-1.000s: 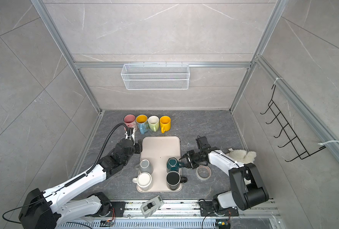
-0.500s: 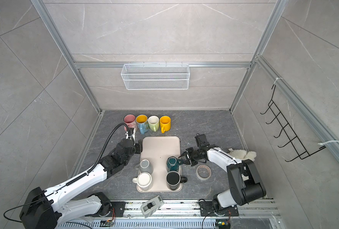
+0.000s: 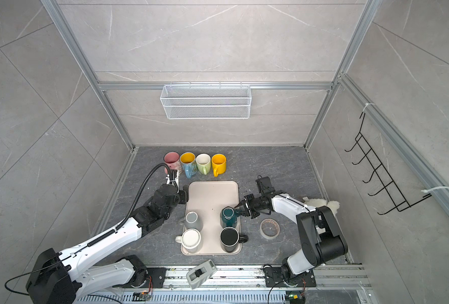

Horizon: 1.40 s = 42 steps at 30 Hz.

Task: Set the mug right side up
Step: 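Grasp the dark green mug's handle with the right gripper, then lift and rotate the dark green mug with the right gripper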

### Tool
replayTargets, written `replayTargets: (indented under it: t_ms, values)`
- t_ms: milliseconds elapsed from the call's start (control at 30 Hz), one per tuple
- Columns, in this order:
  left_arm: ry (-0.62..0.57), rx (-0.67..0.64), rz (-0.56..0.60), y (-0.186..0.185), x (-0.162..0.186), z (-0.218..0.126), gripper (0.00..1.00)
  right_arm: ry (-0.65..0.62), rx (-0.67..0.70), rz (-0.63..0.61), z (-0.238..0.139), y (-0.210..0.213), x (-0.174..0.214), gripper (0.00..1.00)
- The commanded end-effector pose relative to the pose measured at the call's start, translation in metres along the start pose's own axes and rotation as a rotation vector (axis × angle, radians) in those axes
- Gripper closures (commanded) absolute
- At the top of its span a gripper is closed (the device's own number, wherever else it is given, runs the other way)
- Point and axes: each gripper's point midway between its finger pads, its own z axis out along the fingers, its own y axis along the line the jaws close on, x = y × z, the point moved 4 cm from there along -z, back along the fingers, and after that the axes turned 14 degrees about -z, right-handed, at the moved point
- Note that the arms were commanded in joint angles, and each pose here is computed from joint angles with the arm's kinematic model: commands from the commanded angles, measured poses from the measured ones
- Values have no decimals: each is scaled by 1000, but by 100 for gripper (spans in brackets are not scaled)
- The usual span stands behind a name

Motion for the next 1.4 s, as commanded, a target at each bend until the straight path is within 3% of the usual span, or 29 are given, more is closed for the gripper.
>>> replayTargets:
  t_ms: [0, 433, 600, 833, 1167, 1367]
  values:
    - [-21, -14, 12, 1, -4, 1, 32, -6, -18, -16, 4, 12, -3, 73]
    - [-21, -25, 21, 2, -3, 3, 32, -9, -55, -39, 10, 27, -11, 100]
    - [-19, -22, 31, -1, -6, 4, 32, -41, -114, -133, 2, 59, -14, 100]
    - [-42, -10, 16, -2, -14, -1, 32, -149, -127, -378, -27, 100, -5, 100]
    - [-48, 26, -13, -9, -23, -6, 32, -207, -117, -583, -35, 109, 13, 100]
    - [-48, 56, -40, -14, -32, -12, 32, -287, -57, -785, -56, 121, 31, 100]
